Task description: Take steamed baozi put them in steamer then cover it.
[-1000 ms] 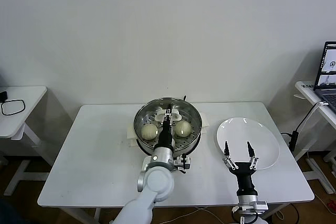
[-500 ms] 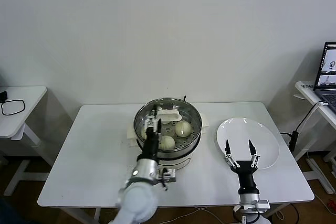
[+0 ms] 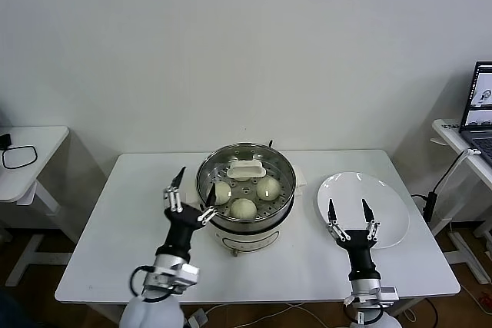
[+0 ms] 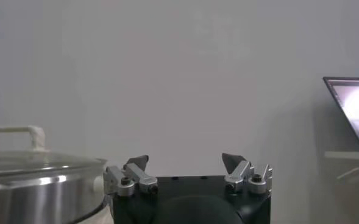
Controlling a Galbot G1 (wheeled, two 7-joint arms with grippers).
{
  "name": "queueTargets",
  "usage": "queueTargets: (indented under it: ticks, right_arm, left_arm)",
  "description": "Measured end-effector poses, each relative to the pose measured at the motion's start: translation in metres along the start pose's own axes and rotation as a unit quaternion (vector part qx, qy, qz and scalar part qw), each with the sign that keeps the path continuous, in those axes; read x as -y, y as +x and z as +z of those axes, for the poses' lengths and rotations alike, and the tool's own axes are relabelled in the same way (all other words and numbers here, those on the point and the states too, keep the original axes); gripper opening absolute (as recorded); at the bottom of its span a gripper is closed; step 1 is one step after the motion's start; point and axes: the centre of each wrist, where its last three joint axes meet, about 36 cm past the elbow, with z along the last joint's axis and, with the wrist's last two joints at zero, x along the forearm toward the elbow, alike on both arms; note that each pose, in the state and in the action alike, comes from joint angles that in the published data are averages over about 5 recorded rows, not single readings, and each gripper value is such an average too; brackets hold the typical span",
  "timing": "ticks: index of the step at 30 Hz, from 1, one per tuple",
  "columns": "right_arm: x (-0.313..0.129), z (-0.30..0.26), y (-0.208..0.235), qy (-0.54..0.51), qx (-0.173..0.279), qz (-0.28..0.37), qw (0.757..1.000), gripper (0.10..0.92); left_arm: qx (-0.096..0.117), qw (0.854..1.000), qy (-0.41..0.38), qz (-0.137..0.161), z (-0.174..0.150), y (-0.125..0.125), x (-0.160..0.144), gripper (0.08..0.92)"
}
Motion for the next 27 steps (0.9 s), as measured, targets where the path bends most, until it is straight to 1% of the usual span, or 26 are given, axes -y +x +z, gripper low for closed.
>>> queueTargets:
  ticks: [5,10,18,27]
  right_arm:
    - [-0.004,-0.013,-0.002,-0.010,-0.004,-0.003,1.000,0.823]
    - [-0.009,-0.022,-0.002,-0.020,-0.008,-0.008,1.000,0.823]
    - [-0.012,-0.032,-0.001,-0.025,-0.010,-0.012,1.000,0.823]
    - [-0.013,-0.040,0.001,-0.023,-0.012,-0.012,1.000,0.823]
  left_arm:
    - [-0.004,0.996,0.083,-0.012,0.024,0.013,-0.004,0.823]
    - [-0.007,0.990,0.135,-0.031,0.037,0.023,-0.011,0.823]
    - [-0.010,0.983,0.175,-0.050,0.052,0.035,-0.018,0.823]
    - [-0.012,0.978,0.201,-0.057,0.055,0.041,-0.021,0.823]
